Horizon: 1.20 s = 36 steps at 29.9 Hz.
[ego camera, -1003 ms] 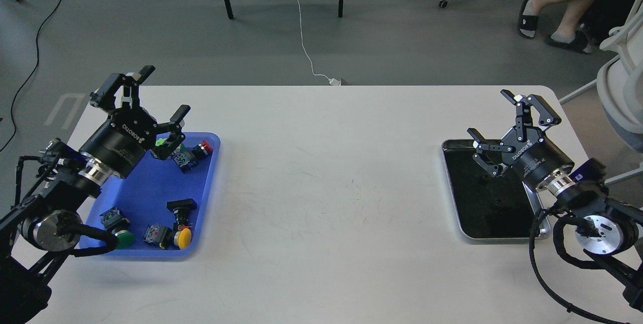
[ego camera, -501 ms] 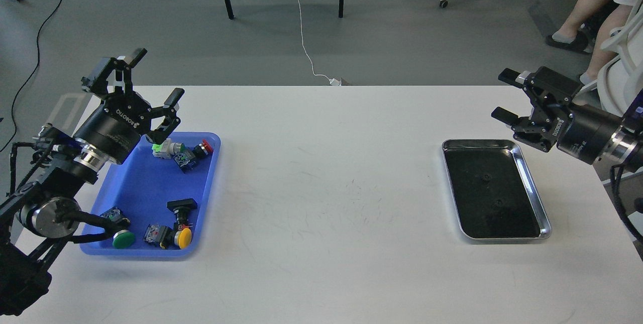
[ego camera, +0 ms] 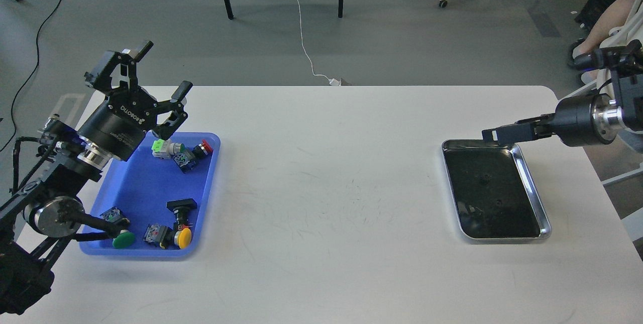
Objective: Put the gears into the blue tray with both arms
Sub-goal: 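Lower the right gripper and grasp the small black part on the mat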
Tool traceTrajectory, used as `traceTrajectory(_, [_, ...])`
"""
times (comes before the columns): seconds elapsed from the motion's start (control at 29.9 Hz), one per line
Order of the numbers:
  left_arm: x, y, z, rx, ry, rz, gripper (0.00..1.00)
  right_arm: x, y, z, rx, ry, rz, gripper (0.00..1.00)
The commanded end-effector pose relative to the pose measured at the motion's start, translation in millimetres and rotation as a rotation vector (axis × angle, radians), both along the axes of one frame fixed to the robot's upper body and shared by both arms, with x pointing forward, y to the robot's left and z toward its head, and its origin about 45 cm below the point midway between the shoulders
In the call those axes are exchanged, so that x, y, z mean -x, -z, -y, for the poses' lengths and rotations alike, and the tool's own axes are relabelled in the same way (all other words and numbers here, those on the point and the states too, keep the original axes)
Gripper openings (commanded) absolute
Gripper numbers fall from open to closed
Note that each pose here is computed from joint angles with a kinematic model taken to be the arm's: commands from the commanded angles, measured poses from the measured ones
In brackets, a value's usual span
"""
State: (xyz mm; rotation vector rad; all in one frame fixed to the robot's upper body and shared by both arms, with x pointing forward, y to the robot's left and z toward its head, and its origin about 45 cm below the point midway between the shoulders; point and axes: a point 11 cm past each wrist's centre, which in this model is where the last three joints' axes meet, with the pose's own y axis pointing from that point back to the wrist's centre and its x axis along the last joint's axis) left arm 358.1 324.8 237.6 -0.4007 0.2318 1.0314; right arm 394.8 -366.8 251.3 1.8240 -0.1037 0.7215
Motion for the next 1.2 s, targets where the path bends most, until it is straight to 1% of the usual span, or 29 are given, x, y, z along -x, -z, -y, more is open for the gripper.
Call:
traceTrajectory(0.0, [0,-1,2,0.004,0.004,0.004,0.98,-14,22,-7,0.088,-0.022,-0.027,0.98])
traceTrajectory(0.1, [1,-1,3,0.009,0.005,0.006,0.98,-15,39,-11,0.142,-0.044,-0.055,0.96])
traceTrajectory(0.17, [1,-1,3,0.007,0.005,0.005,0.98,-17,47,-9,0.181,-0.06,-0.046,0.93])
traceTrajectory(0.27, [1,-2,1,0.004,0.002,0.006,0.98,-21,55,-2,0.244,-0.079,-0.025,0.92])
traceTrajectory(0.47, [1,-2,1,0.003,0.001,0.007,0.98,-14,72,-1,0.266,-0.099,-0.049,0.83])
traceTrajectory(0.6, [1,-3,0,0.001,0.0,0.009,0.98,-6,82,1,0.262,-0.097,-0.073,0.82])
traceTrajectory(0.64, [1,-3,0,0.001,0.0,0.009,0.98,-4,84,2,0.262,-0.096,-0.079,0.8])
traceTrajectory(0.84, [1,-3,0,0.0,0.001,0.007,0.98,-2,88,4,0.263,-0.092,-0.085,0.69])
traceTrajectory(0.9, [1,-2,0,0.0,0.001,0.007,0.98,0,90,5,0.264,-0.09,-0.09,0.68])
traceTrajectory(0.97, [1,-2,0,0.001,-0.001,0.007,0.98,-2,89,8,0.269,-0.082,-0.083,0.65])
traceTrajectory(1.07, [1,-3,0,0.0,0.001,0.007,0.98,-2,95,4,0.263,-0.097,-0.069,0.62])
traceTrajectory(1.17, [1,-2,0,0.0,-0.001,0.007,0.98,-1,101,1,0.261,-0.106,-0.064,0.61])
